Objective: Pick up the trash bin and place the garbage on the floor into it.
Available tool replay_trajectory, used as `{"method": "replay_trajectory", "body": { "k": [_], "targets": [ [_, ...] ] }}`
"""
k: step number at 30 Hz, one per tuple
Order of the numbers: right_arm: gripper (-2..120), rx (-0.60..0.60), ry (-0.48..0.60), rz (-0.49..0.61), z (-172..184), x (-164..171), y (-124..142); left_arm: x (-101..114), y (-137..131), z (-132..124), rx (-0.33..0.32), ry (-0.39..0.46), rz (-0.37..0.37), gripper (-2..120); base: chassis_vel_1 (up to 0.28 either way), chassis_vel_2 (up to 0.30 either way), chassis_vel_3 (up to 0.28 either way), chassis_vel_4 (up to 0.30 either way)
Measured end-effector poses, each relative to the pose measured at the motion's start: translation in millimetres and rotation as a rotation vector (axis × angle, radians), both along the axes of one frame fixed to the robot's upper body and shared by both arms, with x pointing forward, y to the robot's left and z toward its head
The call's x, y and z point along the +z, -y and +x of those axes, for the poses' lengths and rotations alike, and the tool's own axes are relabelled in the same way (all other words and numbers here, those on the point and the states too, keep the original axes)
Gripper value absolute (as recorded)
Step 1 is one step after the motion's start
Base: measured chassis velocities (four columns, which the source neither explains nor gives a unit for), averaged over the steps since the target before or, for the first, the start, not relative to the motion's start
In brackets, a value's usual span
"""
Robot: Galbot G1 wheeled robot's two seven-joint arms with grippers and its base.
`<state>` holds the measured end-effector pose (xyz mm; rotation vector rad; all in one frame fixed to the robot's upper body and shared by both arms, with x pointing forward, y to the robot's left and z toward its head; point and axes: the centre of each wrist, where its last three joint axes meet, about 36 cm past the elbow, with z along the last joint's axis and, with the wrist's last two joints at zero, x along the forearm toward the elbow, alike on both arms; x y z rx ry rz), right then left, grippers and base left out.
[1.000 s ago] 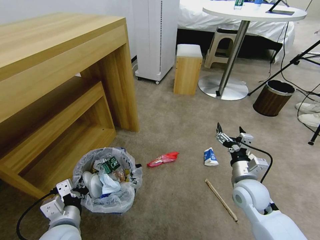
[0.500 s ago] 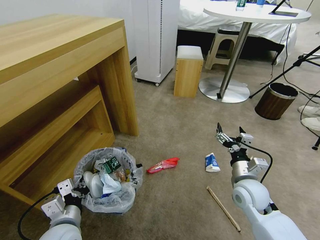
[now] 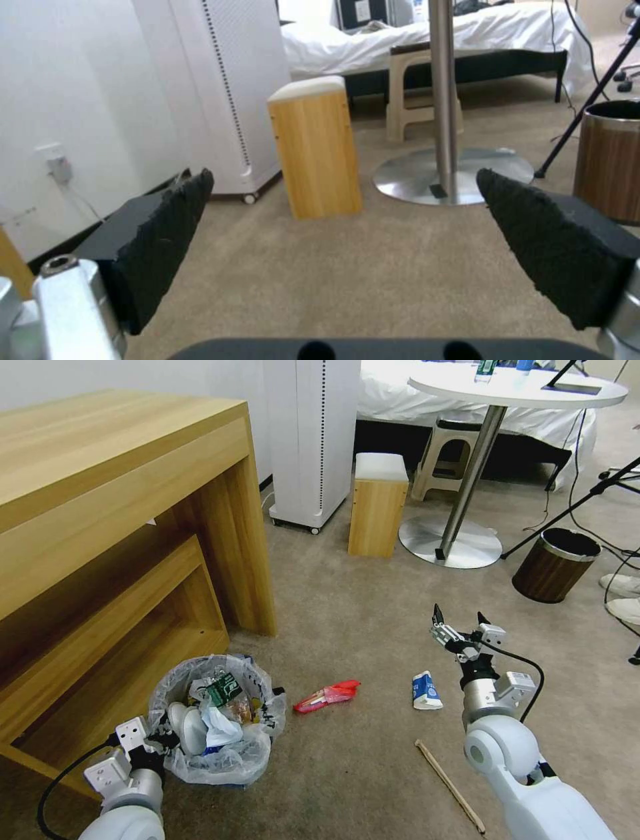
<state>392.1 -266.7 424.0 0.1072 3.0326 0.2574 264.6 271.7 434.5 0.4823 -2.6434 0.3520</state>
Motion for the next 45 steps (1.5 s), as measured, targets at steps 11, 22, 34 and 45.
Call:
{"method": "replay_trajectory", "body": {
  "k": [11, 22, 34, 45],
  "targets": [
    [100, 0.013, -0.319, 0.265, 29.6, 22.9, -7.2, -5.2, 1.7, 0.3, 0.005, -0.012, -0.007, 1, -0.007, 0.006, 0.01, -0.008],
    [100, 0.018, -0.638, 0.603, 111.7, 39.1, -37.4, -15.8, 3.6, 3.2, 0.011, -0.029, -0.017, 1, 0.0, 0.0, 0.0, 0.0],
    [100, -0.099, -0.781, 0.802, 180.4, 5.8, -55.2, -24.6, 5.9, 7.0, 0.023, -0.041, -0.026, 1, 0.0, 0.0, 0.0, 0.0],
    [97, -0.105, -0.898, 0.788, 193.0, -35.9, -88.9, -30.1, 5.3, 10.7, 0.036, -0.043, -0.031, 1, 0.0, 0.0, 0.0, 0.0]
  ]
}}
